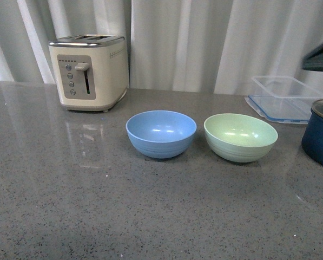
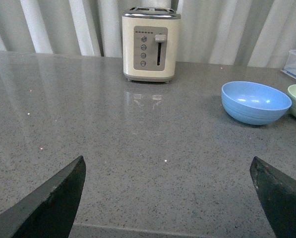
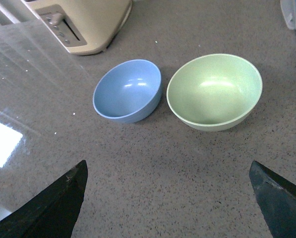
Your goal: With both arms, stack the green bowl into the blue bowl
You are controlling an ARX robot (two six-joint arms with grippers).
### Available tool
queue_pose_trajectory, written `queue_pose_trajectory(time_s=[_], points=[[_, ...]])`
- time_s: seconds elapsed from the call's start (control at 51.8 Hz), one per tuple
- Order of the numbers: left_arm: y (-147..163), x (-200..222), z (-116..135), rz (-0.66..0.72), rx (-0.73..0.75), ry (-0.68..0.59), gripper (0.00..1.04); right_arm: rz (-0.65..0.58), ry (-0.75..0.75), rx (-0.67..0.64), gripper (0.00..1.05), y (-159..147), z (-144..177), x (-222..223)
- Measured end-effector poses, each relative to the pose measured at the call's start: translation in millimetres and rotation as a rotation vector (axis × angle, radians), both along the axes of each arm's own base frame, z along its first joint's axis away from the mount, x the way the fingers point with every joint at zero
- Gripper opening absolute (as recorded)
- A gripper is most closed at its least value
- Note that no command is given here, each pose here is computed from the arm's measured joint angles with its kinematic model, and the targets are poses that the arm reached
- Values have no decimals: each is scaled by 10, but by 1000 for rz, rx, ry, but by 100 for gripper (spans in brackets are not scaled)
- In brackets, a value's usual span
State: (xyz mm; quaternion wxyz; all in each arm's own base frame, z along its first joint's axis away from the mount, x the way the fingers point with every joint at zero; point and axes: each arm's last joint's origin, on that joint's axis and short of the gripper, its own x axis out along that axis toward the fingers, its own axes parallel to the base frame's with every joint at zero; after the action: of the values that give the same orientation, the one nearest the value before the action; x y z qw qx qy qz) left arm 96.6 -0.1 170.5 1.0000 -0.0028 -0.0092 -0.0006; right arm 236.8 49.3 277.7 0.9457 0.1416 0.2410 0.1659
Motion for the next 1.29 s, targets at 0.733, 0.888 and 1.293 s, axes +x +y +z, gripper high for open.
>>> queue_pose_trajectory(time_s=[0.733, 0.888, 1.293], points=[[0, 0, 0, 0, 0, 0, 98, -377, 321, -176, 95, -33, -721, 1684], [0, 0, 0, 0, 0, 0, 98, -392, 347, -200, 95, -45, -838, 1764], [0, 0, 0, 0, 0, 0, 98, -400, 379, -236, 48, -34, -1013, 1836]])
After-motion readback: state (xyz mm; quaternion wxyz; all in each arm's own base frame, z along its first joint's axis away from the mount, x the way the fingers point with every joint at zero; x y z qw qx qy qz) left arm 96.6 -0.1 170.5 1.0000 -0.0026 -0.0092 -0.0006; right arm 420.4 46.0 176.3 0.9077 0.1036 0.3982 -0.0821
